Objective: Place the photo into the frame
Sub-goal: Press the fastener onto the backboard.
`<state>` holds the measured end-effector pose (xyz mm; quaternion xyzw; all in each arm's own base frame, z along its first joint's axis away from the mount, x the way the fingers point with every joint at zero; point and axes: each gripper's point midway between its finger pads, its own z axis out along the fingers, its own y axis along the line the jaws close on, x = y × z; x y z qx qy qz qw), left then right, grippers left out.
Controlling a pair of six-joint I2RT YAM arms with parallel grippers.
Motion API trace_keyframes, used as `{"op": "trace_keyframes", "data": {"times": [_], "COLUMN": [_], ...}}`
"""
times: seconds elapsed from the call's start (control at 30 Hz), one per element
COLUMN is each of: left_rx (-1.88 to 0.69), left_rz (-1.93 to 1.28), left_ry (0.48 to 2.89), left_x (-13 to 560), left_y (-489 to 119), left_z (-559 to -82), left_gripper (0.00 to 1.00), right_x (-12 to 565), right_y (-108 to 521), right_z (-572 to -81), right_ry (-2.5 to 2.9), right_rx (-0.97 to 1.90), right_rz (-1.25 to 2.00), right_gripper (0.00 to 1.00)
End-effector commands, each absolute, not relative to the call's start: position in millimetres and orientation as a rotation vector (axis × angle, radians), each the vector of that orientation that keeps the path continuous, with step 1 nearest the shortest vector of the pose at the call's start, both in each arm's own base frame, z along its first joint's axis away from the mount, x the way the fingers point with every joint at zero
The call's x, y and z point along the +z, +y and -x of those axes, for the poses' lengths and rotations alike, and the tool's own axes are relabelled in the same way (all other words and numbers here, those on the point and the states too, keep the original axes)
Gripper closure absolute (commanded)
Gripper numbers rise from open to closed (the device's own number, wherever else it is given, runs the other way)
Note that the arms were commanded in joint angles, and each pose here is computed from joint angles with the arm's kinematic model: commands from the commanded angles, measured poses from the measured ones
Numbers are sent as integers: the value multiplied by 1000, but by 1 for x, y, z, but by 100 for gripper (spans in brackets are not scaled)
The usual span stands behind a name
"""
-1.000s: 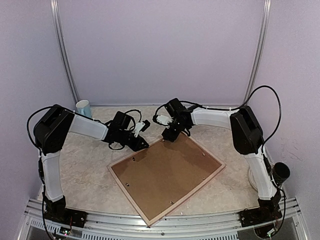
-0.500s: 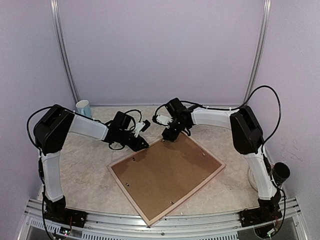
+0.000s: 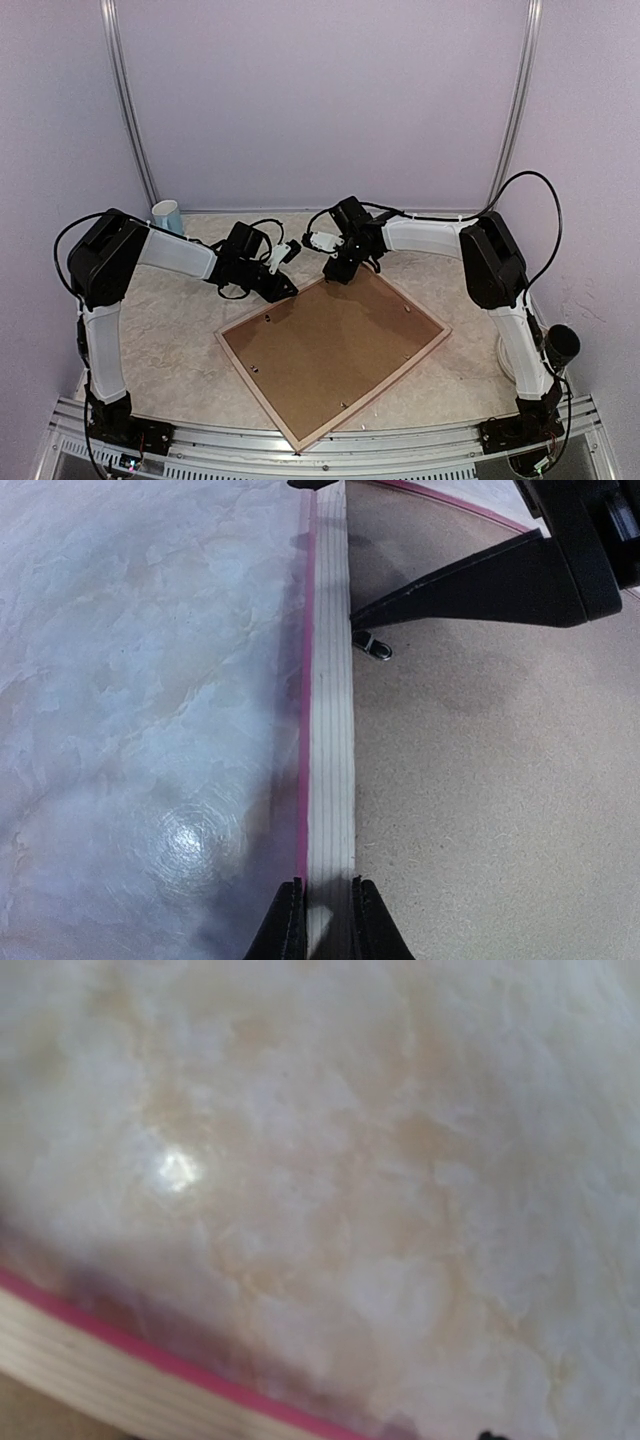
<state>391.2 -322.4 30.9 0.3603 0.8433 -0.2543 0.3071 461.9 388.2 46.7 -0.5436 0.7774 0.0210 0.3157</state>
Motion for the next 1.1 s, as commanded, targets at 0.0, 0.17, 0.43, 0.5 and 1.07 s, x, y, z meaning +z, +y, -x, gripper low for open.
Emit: {"op": "trace_keyframes", "data": {"times": [0.0,0.17,0.43,0.5,1.07], "left_rx": [-672,-674,-677,-677,-677], "left_rz": [-999,-1000,-999,-999,-992], "left_ry": [2347,2347,2348,2349,2356], "left_x": [-12,-12,-12,-12,-14], "left_y": [-326,-326,-326,-326,-325], "left_z": [-369,-369,-368,-368,-369], "left_gripper": [98,98,99,99,100], "right_x": [2,-2,-5,-4,4], "right_y": [405,405,407,409,415], "right_z": [-422,-421,-419,-417,-417], "right_ry": [2078,2077,2067,2056,1972], "right_rx": [180,182,198,215,210], "right_rz": [1578,1595,1616,1629,1682], "right_gripper": [32,33,32,32,30]}}
